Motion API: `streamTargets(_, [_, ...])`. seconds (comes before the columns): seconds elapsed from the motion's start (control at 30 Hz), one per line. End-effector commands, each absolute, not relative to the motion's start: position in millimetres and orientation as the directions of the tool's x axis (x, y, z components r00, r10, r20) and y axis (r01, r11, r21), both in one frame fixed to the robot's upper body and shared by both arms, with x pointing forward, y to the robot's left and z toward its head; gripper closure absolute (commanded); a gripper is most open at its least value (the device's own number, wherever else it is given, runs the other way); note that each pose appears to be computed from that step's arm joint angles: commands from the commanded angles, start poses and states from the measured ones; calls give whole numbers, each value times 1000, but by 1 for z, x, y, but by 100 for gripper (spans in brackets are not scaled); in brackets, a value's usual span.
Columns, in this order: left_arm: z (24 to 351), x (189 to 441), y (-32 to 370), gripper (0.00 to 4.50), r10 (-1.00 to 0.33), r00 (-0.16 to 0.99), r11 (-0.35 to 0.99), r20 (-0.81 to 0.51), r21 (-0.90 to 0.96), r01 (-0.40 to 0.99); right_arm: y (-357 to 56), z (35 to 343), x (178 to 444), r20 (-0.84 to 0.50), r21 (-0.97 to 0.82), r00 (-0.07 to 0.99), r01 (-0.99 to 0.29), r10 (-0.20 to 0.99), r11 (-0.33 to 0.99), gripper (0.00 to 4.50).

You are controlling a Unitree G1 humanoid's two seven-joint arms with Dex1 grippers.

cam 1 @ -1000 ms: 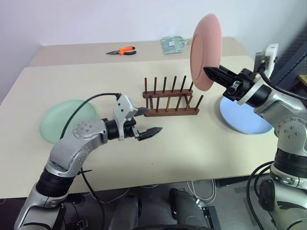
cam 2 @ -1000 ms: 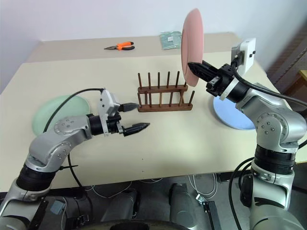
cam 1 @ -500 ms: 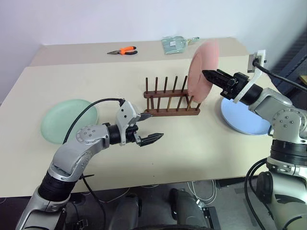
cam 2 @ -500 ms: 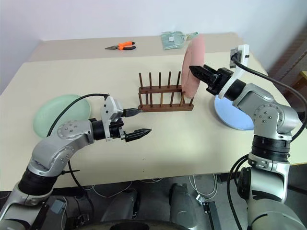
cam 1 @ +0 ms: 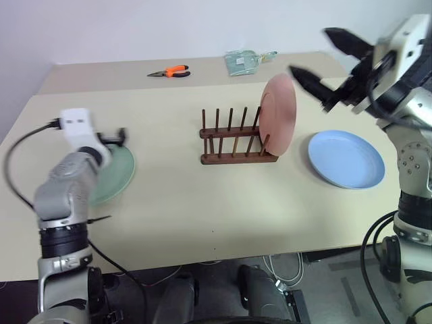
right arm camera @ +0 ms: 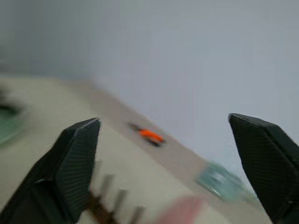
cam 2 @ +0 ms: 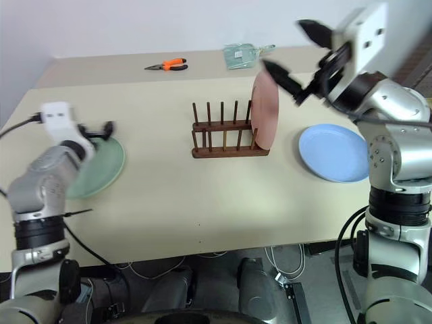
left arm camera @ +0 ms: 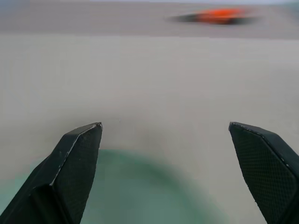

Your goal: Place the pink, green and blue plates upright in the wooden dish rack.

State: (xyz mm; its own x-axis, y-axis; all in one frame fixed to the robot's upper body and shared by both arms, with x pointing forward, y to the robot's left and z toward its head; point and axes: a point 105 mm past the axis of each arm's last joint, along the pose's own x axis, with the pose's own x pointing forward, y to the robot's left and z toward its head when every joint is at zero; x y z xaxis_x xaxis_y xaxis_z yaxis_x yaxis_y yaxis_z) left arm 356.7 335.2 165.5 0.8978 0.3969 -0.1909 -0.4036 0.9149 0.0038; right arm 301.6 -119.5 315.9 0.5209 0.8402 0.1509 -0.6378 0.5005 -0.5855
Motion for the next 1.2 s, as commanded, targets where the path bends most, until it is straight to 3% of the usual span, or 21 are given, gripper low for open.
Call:
streamTargets(0.03, [169,340,362,0,507,833,857,-222,22,-516,-87,291,287,47,-615,420,-702,906,358,5])
streamTargets(0.27, [127,317,355,0,427,801,857,-419,-94,-506,-60,264,281,5,-589,340,-759,940,277,5])
streamTargets(0.37, [117,311,353,85,423,786,815,-450,-190,-548,-56,256,281,-5,-601,339,-753,941,268,0])
streamTargets(0.6, [125,321,343,439,392,826,796,-404,-301,-525,-60,247,291,-29,-603,381,-744,924,288,0])
streamTargets(0.73, [193,352,296,448,226,970,927,-85,-288,-241,-60,246,294,-60,-605,391,-746,918,278,0])
streamTargets(0.87, [256,364,246,448,51,988,966,148,-258,-12,-50,243,299,-89,-705,408,-670,909,231,0])
streamTargets(1.03, [307,371,176,448,-164,950,951,267,-214,225,-34,237,322,-106,-848,484,-501,869,176,0])
streamTargets(1.2, [315,368,140,448,-271,924,926,269,-188,327,-34,240,346,-77,-940,566,-316,821,130,0])
